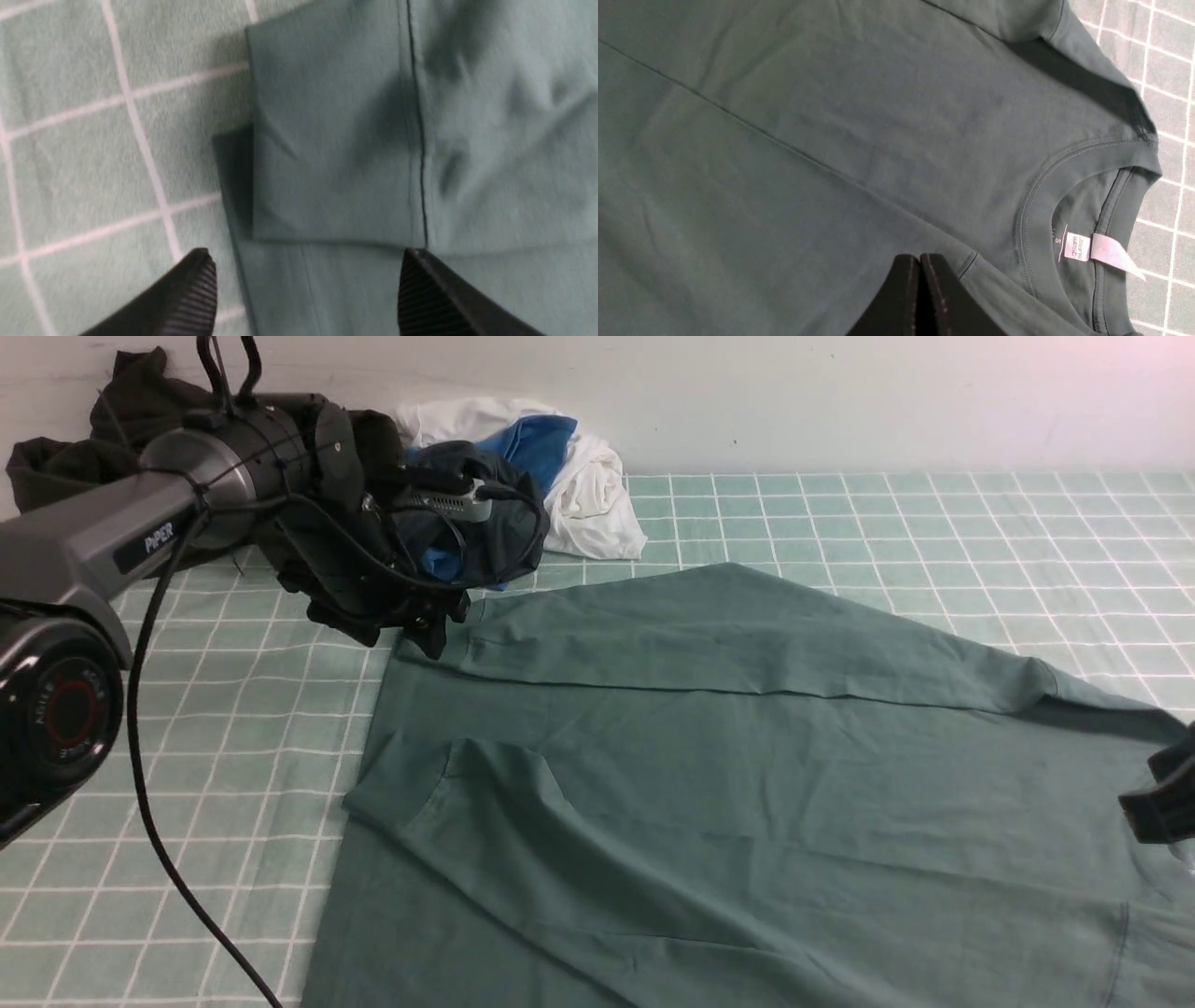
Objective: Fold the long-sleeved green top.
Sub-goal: Use the left arm to clamp the cuff farthest from it, then use the left arm to drag and drop the cuff onto the cuff closest to the left arm
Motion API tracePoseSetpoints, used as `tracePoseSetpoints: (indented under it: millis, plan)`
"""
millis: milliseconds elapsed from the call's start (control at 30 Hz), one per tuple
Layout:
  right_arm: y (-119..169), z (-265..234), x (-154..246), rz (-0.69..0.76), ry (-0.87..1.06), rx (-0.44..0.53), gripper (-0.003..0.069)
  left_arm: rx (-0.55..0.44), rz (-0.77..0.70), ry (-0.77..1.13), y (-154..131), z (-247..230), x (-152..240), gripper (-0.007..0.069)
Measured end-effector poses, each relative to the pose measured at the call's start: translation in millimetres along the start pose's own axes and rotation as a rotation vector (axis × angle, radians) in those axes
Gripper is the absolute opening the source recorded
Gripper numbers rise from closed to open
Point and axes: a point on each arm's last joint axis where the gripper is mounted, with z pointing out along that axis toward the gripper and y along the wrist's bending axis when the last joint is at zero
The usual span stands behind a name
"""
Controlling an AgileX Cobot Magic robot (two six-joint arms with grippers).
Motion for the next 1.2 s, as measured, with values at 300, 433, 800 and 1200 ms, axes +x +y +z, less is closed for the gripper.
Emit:
tracePoseSetpoints:
  millis: [300,433,800,1200]
  plan:
    - [1,5,-1,-0.006,0.018,0.0,-0.0014,-0.003,-0.018,-0.097,2,25,-6,0.0477]
    - [1,7,-1,-0.008,0.027,0.0,-0.0014,-0.004,-0.019,-0.109,2,25,-7,0.035]
    - [1,8,-1,-0.016,0.029,0.0,-0.0014,0.021,-0.025,-0.041,-1,12,-6,0.0022]
    - [-1,-5,5,-0.015,0.019,0.005,-0.0014,0.208,-0.06,-0.019,-34,-167,13,0.0028]
